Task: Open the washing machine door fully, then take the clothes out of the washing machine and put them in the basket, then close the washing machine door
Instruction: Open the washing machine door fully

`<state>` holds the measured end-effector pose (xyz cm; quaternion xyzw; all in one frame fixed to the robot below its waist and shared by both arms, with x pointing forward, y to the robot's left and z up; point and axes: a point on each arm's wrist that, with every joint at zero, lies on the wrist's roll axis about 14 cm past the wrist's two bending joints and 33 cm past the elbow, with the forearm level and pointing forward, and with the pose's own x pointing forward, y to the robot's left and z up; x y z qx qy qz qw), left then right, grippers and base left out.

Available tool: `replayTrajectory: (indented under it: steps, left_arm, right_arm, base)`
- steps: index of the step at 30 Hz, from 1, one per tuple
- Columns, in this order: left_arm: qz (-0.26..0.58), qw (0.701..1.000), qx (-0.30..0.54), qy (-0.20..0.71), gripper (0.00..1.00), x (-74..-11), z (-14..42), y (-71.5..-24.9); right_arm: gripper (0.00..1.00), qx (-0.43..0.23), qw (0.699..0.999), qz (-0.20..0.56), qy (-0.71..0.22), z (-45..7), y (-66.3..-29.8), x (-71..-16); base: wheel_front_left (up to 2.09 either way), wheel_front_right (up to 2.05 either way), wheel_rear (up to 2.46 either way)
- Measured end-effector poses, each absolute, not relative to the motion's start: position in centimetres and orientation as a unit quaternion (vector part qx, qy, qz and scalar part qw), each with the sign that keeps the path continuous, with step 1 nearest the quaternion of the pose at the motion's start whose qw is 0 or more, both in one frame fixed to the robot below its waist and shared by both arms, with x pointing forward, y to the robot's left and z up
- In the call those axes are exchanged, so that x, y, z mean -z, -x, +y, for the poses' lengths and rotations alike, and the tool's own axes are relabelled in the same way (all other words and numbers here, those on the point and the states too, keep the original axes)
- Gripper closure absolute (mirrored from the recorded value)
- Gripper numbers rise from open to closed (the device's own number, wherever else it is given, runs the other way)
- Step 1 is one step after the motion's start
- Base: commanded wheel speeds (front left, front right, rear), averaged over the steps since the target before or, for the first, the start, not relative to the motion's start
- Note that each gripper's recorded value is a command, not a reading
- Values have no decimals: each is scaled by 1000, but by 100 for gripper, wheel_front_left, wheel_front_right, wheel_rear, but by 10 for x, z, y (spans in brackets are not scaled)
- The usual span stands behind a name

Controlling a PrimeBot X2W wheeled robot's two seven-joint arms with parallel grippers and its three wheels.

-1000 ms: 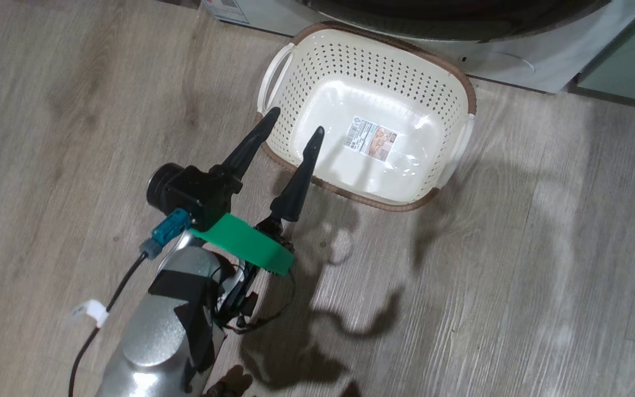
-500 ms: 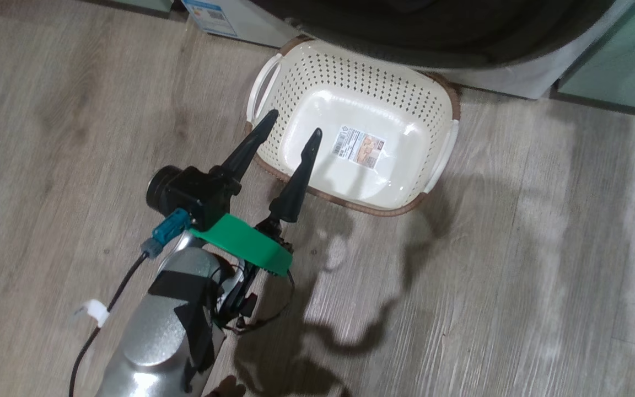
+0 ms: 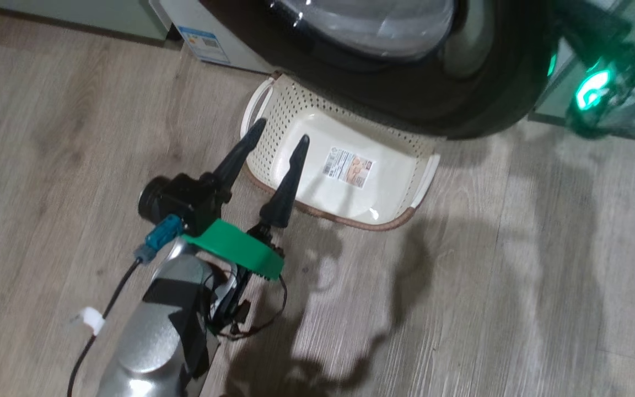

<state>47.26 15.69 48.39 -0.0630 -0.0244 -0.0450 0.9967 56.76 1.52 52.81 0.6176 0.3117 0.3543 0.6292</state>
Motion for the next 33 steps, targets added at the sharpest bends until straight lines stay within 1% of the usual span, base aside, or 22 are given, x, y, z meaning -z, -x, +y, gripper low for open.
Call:
replayTrajectory:
  steps: [15,23,33]
  left_arm:
    - [-23,997,33,67,0,-491,162,-444]
    - [-26,997,30,68,0,-498,163,-427]
    - [-27,997,24,67,0,-501,167,-409]
  right_arm:
    - [100,-393,593,337,-617,32,-499,-540]
    - [100,-427,562,365,-607,59,-452,-550]
    - [100,-461,536,388,-591,86,-411,-561]
  base:
    - [0,0,0]
    - [0,0,0]
    - [0,0,0]
